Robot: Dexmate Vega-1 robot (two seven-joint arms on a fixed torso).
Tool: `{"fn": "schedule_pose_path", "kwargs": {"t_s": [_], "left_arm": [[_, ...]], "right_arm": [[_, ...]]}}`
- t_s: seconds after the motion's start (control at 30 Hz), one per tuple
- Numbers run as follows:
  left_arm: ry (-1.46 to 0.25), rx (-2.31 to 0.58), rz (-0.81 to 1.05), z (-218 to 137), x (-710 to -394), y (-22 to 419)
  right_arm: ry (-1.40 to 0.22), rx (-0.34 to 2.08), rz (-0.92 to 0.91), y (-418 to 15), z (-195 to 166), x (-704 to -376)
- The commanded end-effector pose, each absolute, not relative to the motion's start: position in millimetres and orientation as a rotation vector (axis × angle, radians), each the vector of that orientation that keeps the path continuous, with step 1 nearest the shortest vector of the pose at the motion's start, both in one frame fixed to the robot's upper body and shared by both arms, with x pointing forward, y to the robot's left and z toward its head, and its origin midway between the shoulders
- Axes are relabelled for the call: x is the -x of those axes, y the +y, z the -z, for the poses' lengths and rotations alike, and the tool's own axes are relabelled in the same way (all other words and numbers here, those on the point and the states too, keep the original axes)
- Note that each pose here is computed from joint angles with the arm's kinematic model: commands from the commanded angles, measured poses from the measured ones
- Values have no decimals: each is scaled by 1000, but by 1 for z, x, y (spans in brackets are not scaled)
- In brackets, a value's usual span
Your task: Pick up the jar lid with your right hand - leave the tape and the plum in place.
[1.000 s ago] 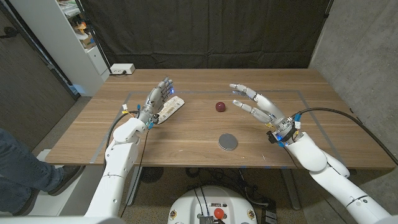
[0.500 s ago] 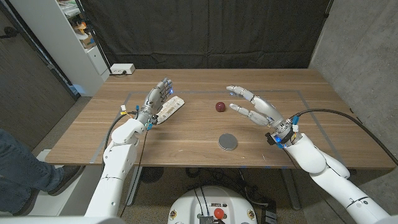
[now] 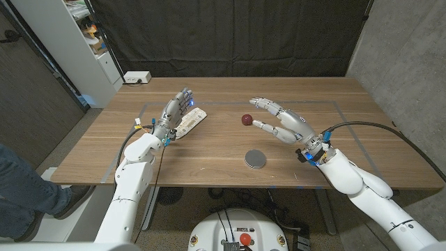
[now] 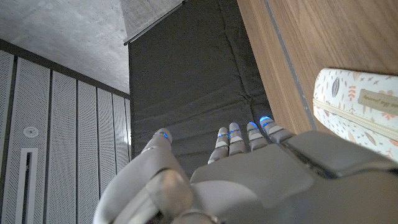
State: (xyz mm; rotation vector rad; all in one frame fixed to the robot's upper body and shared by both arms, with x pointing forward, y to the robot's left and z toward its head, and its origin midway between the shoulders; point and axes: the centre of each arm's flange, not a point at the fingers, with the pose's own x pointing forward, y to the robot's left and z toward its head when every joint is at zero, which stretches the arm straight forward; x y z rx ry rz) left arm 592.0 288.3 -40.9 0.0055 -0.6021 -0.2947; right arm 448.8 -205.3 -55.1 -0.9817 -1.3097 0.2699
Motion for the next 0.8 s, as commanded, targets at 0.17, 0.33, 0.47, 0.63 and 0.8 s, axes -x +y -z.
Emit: {"fn": "schedule_pose_path", "kwargs": {"t_s": [0.17,0.33,0.47,0.63,0.8], "left_arm": [[-604,-6,294,40,-594,291],[-604,-4,292,40,-594,292],[-604,3,295,41,-595,291],[-605,-6,299,40,-594,289],[-605,-6,294,40,-593,289]], "right_arm": [[-1321,1075,-240,-198,56,-451],[-1321,1114,-231,-196,58,-450],[-1323,1154,-218,-194,60,-450],[-1314,1170,-226,-191,61,-450],[-1306,1186,-240,-189,63,-451]]}}
